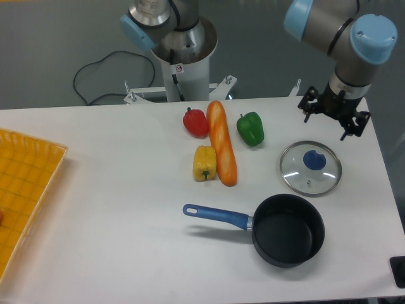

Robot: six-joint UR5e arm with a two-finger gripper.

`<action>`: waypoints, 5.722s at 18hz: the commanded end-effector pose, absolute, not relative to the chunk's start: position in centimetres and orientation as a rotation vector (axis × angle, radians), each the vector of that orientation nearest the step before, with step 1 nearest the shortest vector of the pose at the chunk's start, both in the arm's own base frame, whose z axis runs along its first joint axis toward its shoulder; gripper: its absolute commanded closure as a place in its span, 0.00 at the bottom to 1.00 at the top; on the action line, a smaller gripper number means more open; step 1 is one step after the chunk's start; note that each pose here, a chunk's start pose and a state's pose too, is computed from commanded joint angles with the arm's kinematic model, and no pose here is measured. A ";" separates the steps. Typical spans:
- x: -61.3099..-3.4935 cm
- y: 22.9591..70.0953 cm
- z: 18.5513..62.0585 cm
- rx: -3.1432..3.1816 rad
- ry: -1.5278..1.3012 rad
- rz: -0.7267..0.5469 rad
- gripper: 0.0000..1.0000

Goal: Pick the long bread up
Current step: 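Move the open gripper toward the long golden-brown bread loaf, then lower the gripper down over the bread loaf's end, then close the gripper fingers around the bread loaf, then lift the gripped bread loaf up off the table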

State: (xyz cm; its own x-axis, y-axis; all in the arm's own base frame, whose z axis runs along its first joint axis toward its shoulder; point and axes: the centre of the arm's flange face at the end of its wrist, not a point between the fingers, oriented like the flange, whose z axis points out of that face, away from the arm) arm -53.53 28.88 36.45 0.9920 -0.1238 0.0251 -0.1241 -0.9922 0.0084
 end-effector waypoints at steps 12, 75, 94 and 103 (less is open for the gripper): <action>-48.6 27.4 38.7 3.127 -0.046 0.104 0.00; -34.6 34.6 19.1 3.139 0.169 -0.009 0.41; -34.2 34.3 21.3 3.155 0.111 -0.055 0.80; -36.1 34.8 29.6 3.085 0.123 0.124 0.80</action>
